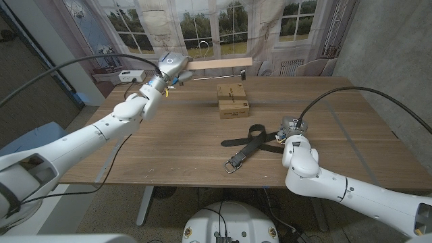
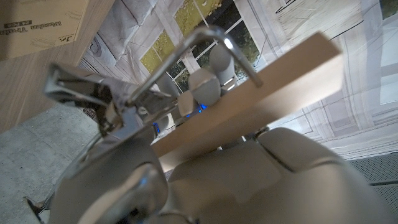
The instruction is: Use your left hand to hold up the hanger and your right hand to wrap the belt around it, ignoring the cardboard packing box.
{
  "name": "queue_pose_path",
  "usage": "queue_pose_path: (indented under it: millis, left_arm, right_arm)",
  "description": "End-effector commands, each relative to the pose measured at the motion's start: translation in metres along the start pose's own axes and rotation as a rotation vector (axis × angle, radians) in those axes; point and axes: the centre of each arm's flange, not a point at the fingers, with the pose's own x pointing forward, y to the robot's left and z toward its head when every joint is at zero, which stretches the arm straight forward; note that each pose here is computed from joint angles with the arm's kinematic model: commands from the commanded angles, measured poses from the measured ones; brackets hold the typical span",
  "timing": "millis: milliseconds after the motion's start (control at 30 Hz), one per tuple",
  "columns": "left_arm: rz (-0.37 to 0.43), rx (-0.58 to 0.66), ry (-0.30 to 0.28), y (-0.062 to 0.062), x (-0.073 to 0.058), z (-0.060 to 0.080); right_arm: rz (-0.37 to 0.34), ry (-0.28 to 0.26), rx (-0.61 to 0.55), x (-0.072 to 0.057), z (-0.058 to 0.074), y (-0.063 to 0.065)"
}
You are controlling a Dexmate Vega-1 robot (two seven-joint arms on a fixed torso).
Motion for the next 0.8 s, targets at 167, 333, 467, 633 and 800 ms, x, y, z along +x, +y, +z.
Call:
queue_pose_path:
  millis: [167, 333, 467, 633, 800]
  left_arm:
    - [0.002, -0.001, 0.010, 0.005, -0.004, 0.001]
    - [0.002, -0.003, 0.008, 0.005, -0.005, 0.003]
    - [0.009, -0.003, 0.007, 0.006, -0.005, 0.005]
    - [0.016, -0.005, 0.007, 0.007, -0.005, 0.006]
    - [0.026, -0.009, 0.002, 0.008, -0.005, 0.008]
  right_arm:
    - [-0.150, -0.038, 0.083, 0.002, -0.009, 0.009]
    - [-0.294, -0.058, 0.140, -0.006, -0.010, 0.007]
    - [-0.428, -0.060, 0.213, -0.015, -0.010, 0.005]
    - [-0.594, -0.070, 0.327, -0.023, -0.011, 0.005]
    - [-0.770, -0.054, 0.359, -0.028, -0.007, 0.004]
